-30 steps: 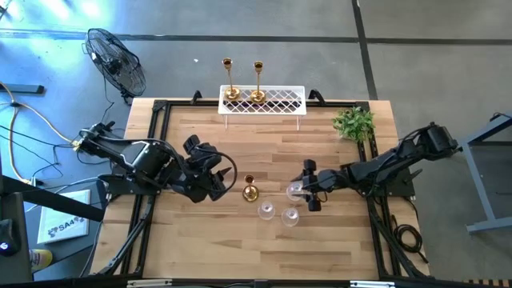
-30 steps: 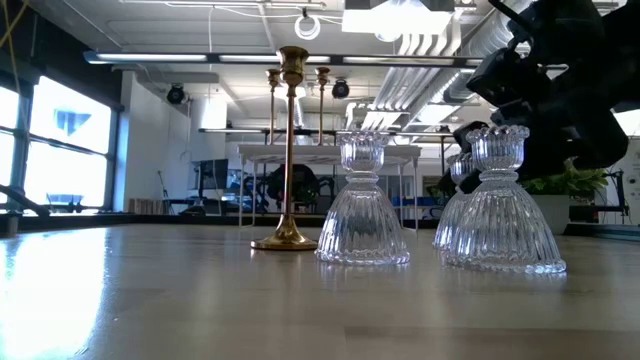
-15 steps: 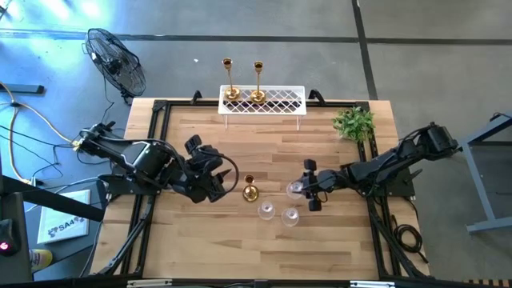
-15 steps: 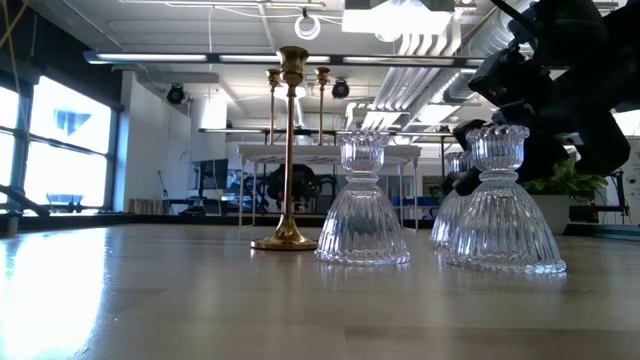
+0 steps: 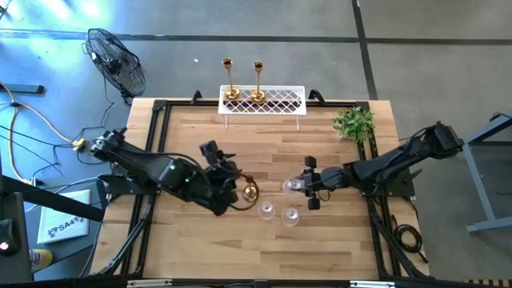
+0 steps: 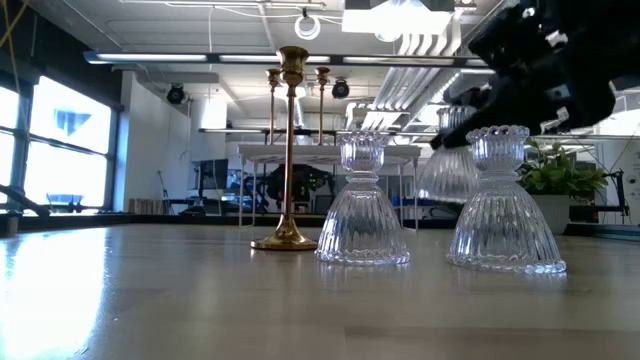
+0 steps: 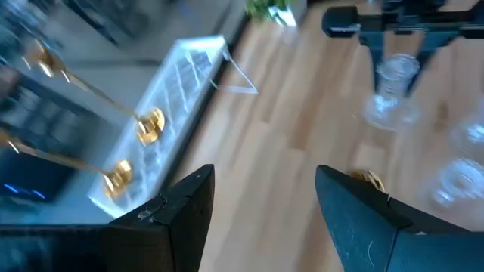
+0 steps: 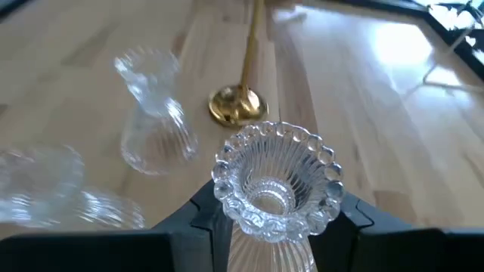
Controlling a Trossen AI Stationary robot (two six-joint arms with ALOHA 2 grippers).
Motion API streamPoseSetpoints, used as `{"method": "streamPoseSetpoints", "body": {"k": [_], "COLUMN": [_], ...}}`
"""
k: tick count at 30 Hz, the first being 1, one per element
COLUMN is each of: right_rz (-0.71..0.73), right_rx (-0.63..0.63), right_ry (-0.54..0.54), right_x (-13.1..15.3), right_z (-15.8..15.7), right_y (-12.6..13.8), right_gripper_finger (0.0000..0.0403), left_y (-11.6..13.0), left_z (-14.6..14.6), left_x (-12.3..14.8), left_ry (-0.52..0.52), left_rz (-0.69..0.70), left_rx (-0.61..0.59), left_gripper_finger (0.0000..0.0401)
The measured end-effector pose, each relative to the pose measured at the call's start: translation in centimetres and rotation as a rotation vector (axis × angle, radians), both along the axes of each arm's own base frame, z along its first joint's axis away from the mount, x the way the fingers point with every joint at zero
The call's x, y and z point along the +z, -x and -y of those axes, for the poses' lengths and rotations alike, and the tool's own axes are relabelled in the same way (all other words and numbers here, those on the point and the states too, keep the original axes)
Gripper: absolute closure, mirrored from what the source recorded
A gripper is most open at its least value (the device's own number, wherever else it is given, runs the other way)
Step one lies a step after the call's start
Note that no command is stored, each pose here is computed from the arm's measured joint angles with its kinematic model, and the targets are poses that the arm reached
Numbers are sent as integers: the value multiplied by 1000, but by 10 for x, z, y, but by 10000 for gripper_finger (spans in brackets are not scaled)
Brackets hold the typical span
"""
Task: Pick & Place candle stick holders
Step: Put the top glass candle holder on the shelf
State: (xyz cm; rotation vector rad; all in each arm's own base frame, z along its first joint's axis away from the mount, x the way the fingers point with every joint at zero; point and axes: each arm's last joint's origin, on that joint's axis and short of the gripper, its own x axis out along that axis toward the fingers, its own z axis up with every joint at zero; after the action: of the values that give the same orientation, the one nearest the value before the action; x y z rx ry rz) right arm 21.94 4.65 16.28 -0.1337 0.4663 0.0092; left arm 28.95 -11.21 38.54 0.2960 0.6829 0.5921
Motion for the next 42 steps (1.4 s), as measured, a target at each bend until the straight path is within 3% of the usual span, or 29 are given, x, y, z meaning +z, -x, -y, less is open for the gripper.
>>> {"method": "streamPoseSetpoints", "body": {"k": [7, 16, 22, 25, 34, 39, 42], "right_rz": [63, 123, 115, 110, 102, 102, 102], "right_rx": [-1, 17, 18, 18, 20, 18, 17], "right_ry": [22, 18, 18, 17, 16, 10, 15], "right_x": [38, 61, 62, 61, 60, 60, 60], "right_z": [3, 6, 7, 7, 7, 7, 7], "right_y": [12, 26, 28, 28, 28, 28, 28], "right_gripper_finger": [282, 282, 282, 282, 282, 282, 282], "left_y": [-32, -66, -70, -71, -73, -71, -73], "left_z": [14, 36, 45, 46, 45, 49, 50], "left_x": [-12, -8, -3, -1, 3, -2, -4], "left_ry": [-138, -33, -26, -54, -50, -79, -100], "left_rz": [-1, 113, 115, 127, 180, 92, 81], "left_rx": [-79, -415, -675, -715, -667, -855, -873], "left_gripper_finger": [176, 176, 176, 176, 158, 120, 110]}}
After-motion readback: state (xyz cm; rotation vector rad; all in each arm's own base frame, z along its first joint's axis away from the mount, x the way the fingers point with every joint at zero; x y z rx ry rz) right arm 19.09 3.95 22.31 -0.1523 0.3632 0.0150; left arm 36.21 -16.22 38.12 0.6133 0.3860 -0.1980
